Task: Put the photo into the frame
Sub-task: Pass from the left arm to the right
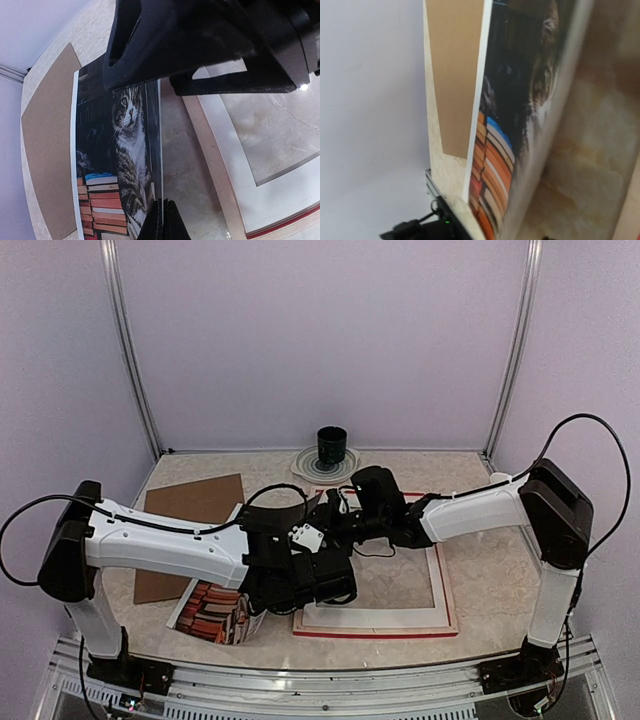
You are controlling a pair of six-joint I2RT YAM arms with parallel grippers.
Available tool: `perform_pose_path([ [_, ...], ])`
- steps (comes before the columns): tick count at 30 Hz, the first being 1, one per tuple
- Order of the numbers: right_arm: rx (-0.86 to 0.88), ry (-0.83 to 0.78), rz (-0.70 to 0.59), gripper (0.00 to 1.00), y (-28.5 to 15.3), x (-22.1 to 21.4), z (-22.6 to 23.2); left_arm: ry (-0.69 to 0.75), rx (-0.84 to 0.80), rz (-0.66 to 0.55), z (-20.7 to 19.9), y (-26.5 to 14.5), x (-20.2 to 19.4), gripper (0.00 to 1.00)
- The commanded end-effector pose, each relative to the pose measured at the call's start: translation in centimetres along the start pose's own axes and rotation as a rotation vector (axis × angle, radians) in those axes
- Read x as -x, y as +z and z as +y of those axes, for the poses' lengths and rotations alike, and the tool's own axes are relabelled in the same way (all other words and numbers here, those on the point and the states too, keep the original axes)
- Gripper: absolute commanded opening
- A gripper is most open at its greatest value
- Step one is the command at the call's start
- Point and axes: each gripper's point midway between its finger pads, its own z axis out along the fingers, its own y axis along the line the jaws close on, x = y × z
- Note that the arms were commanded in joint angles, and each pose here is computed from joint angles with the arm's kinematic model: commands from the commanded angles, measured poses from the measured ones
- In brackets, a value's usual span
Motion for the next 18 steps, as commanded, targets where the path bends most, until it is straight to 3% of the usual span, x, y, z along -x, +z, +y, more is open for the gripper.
perform_pose_path([
  [1, 0.030, -0.049, -0.022, 0.62, -1.8, 0.6, 2.5, -0.066, 0.013, -0.065, 2.1, -2.0, 2.5, 0.00],
  [6, 0.004, -0.094, -0.062, 0.79, -4.0, 1.3, 2.7, -0.120, -0.021, -0.104, 3.3, -3.5, 4.1, 0.00],
  [9, 0.018, -0.146, -0.125, 0.83, -6.4, 2.3, 3.8, -0.159, -0.059, -0.133, 4.1, -4.7, 5.4, 0.00],
  [13, -0.010, -0.230, -0.241, 0.98, -10.5, 4.1, 4.7, -0.196, -0.098, -0.166, 4.9, -6.1, 6.9, 0.00],
  [18, -0.088, -0.301, -0.397, 0.99, -15.8, 5.9, 4.9, -0.231, -0.180, -0.202, 4.6, -7.9, 9.0, 0.00],
])
